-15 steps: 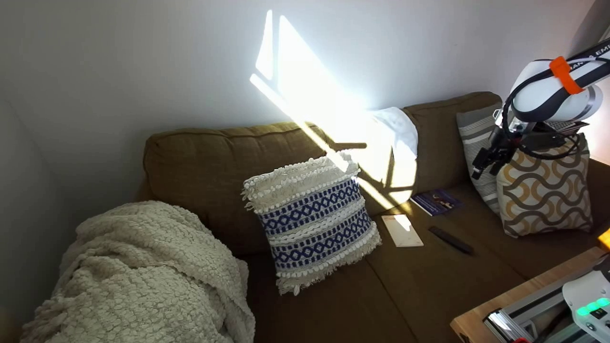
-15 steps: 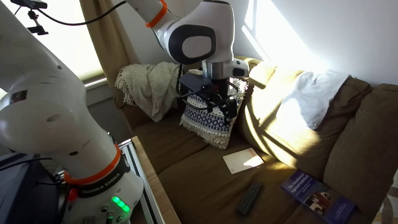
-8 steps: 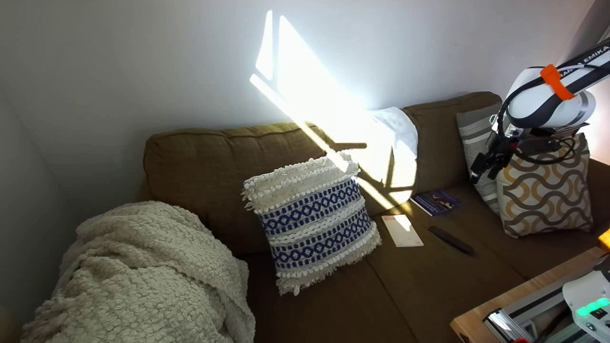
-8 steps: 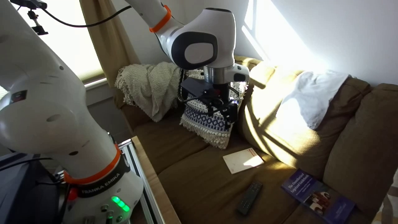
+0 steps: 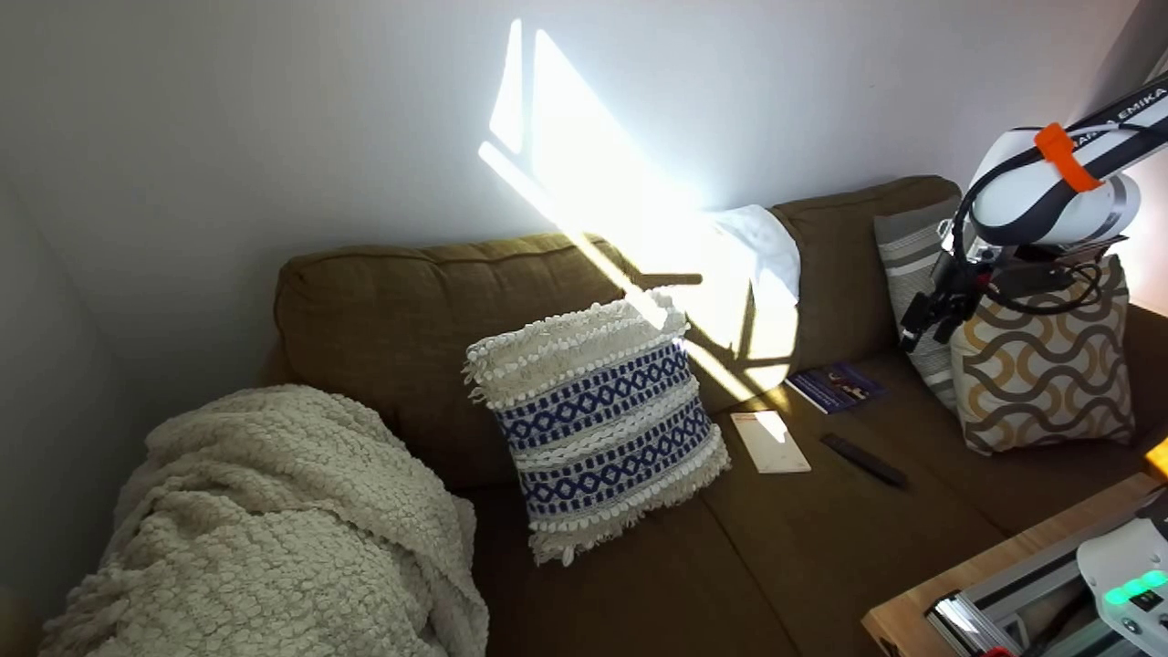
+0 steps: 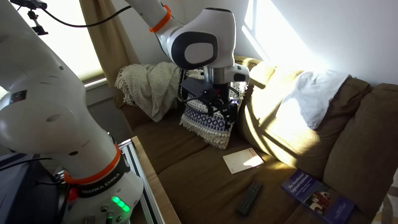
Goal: Twist the remote control
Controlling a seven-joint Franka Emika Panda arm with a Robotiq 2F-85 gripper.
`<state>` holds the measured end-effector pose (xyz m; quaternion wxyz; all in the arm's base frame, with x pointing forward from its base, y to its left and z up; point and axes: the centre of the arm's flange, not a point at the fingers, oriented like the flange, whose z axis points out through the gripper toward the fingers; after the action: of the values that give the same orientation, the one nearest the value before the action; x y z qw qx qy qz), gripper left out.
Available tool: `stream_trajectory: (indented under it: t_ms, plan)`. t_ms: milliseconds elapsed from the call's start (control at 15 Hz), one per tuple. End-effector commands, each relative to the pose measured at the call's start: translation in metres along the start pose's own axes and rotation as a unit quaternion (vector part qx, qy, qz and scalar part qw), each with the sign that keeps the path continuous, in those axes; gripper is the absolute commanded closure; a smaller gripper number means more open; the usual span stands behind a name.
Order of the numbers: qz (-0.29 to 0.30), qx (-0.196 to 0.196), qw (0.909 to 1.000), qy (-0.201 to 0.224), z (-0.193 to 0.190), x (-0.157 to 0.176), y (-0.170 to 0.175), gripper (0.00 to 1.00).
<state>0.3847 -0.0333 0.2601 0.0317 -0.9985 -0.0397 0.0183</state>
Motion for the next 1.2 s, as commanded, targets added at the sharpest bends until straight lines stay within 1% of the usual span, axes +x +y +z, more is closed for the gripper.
stream_trajectory:
  t_ms: [0, 867, 1000, 1133]
  plan:
    - [0.0, 0.0, 1.0, 0.0, 0.0, 0.0, 0.0, 0.0]
    - [0.0, 0.0, 1.0, 0.0, 0.0, 0.0, 0.0, 0.0]
    - [0.003, 0.001, 0.9999, -0.016, 0.013, -0.004, 0.008, 0.0]
    - [-0.008, 0.007, 0.9996, -0.028, 0.026, -0.011, 0.012, 0.0]
